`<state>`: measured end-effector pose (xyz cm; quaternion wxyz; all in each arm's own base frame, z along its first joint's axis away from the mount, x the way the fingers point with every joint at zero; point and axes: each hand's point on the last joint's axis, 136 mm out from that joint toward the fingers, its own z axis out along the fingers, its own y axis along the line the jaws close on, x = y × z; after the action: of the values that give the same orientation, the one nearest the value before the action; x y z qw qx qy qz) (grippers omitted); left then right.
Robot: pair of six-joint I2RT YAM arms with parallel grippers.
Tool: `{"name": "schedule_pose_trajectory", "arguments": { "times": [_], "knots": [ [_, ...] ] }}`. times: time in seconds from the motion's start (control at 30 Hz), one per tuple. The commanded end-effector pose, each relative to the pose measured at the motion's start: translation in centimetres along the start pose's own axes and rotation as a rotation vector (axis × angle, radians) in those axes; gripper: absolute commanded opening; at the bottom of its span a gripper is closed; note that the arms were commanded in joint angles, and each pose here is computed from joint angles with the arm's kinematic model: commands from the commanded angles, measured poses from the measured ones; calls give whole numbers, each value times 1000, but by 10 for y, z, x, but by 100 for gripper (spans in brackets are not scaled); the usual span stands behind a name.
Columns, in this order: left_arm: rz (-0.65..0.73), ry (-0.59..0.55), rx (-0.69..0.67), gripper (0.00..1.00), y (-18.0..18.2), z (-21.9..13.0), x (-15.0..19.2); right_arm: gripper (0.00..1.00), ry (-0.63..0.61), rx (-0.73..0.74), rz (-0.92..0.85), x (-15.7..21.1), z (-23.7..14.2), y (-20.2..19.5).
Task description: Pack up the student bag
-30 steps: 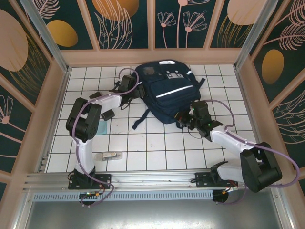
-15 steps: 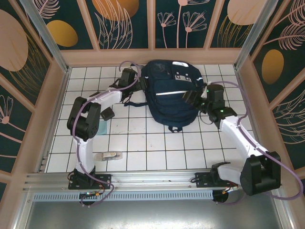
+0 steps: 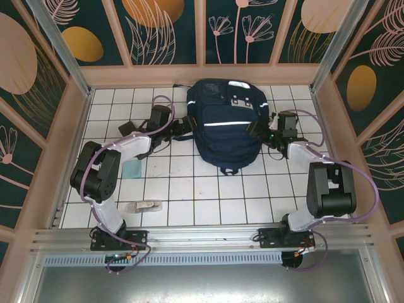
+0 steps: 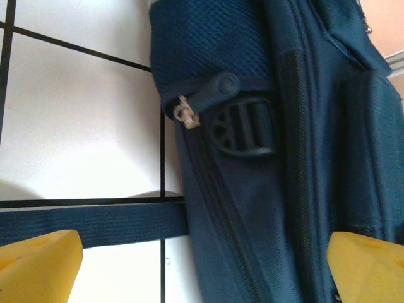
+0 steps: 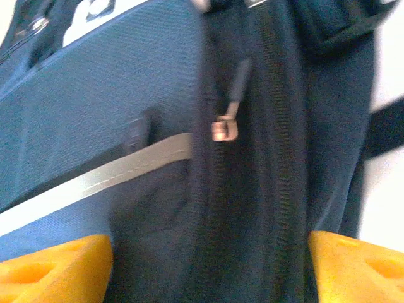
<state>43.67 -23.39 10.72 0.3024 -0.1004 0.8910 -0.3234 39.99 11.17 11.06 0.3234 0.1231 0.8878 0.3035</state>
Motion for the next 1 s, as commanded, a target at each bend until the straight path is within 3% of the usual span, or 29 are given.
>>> {"name": "schedule_pose_trajectory", "arguments": {
  "times": [0.0, 0.13, 0.23, 0.43, 0.67, 0.97],
  "knots": [
    [78, -51, 27, 99, -29, -23, -27, 76, 94, -225, -66, 38, 5, 71],
    [169, -104, -62, 99, -30, -37, -49, 75, 198, -374, -113, 81, 8, 134],
    [205, -114, -111, 99, -29, -44, -57, 77, 220, -354, -145, 87, 8, 148],
    [294, -106, -44, 98, -66, -60, -55, 99, 111, -190, -139, 53, -22, 118],
    [632, 10, -173, 93, -94, -29, -13, 99, 0, -6, -86, 12, -50, 57],
    [880, 189, -357, 91, -85, 16, 38, 99, -3, 35, -34, 12, -47, 30]
  ]
}}
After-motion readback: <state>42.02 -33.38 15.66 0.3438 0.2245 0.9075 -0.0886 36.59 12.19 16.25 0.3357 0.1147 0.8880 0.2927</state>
